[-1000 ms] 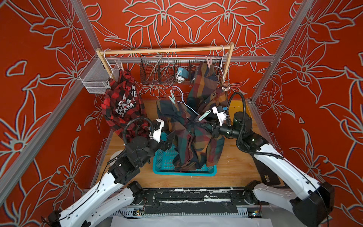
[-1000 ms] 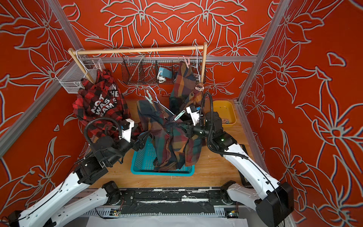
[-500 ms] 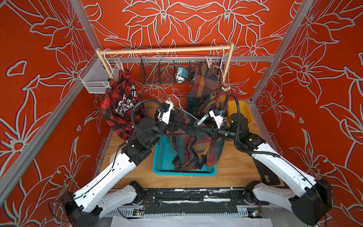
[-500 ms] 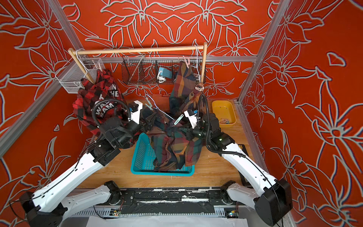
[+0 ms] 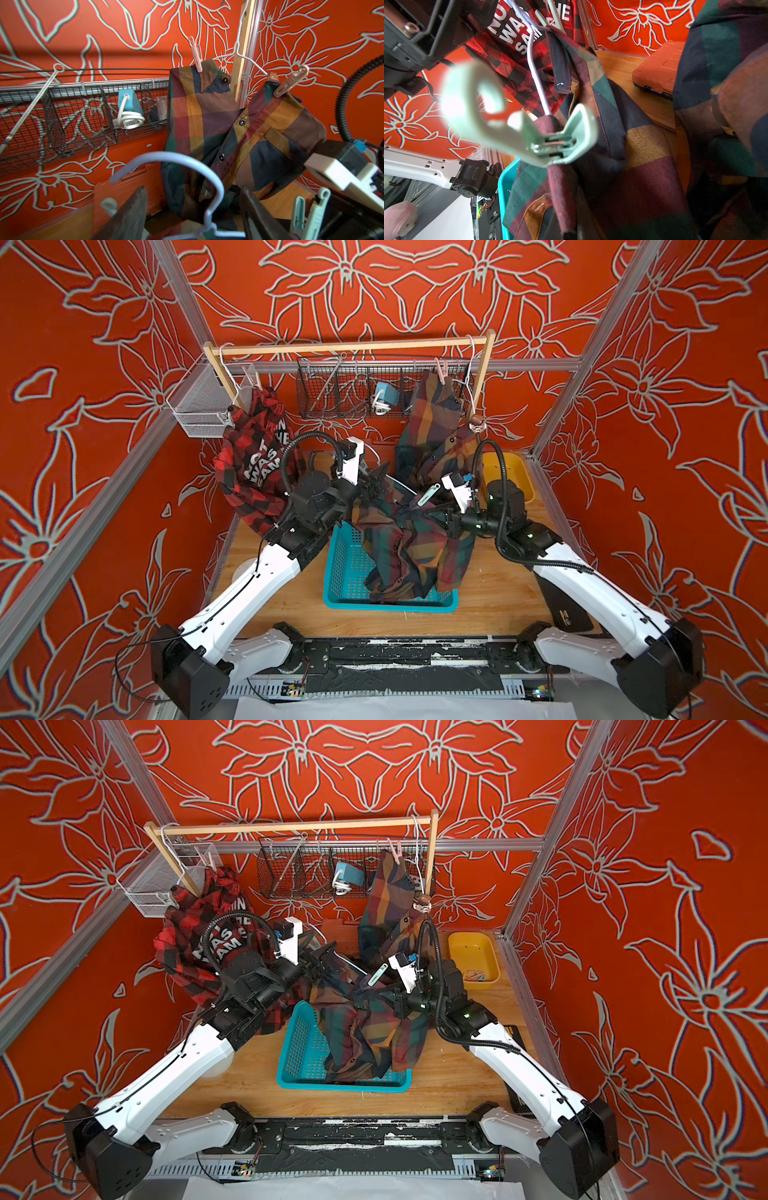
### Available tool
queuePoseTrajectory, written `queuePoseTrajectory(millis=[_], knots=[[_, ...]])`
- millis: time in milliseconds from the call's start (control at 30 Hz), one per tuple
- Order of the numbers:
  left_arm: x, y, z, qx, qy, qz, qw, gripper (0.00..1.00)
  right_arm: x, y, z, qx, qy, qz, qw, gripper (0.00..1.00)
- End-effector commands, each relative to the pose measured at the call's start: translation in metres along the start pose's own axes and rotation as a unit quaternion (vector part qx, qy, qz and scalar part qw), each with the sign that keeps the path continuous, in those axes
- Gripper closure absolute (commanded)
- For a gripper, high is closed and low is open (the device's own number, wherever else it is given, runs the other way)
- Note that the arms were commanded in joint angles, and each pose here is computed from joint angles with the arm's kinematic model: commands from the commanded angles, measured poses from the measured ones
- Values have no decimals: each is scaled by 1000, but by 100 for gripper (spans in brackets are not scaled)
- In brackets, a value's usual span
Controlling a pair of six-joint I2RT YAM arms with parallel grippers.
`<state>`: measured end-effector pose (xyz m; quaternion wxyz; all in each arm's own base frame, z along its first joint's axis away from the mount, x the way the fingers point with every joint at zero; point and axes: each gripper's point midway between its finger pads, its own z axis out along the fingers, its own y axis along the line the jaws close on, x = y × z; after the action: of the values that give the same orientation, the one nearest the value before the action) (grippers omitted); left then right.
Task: Remove the clothespins securing long-sleeve shirts to the hanger
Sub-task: Place the long-sleeve shirt at the bin.
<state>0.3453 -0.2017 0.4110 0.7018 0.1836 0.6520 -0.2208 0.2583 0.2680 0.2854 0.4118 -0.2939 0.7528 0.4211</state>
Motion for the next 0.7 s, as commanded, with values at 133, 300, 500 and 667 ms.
queuePoseTrajectory(millis=[133,300,500,667], knots=[[-7,-5,9,21,-21,-3,1000,45,-11,23,-7,-40,-16,-36,998,100],[-4,-7,15,29,-21,-8,999,55,-11,26,-7,-44,-17,-40,998,100],[5,-6,20,28,-15,-6,999,72,-13,25,-4,-41,-18,-37,998,100],[8,-5,23,26,-14,1,1000,90,-10,24,0,-38,-13,-36,999,100]])
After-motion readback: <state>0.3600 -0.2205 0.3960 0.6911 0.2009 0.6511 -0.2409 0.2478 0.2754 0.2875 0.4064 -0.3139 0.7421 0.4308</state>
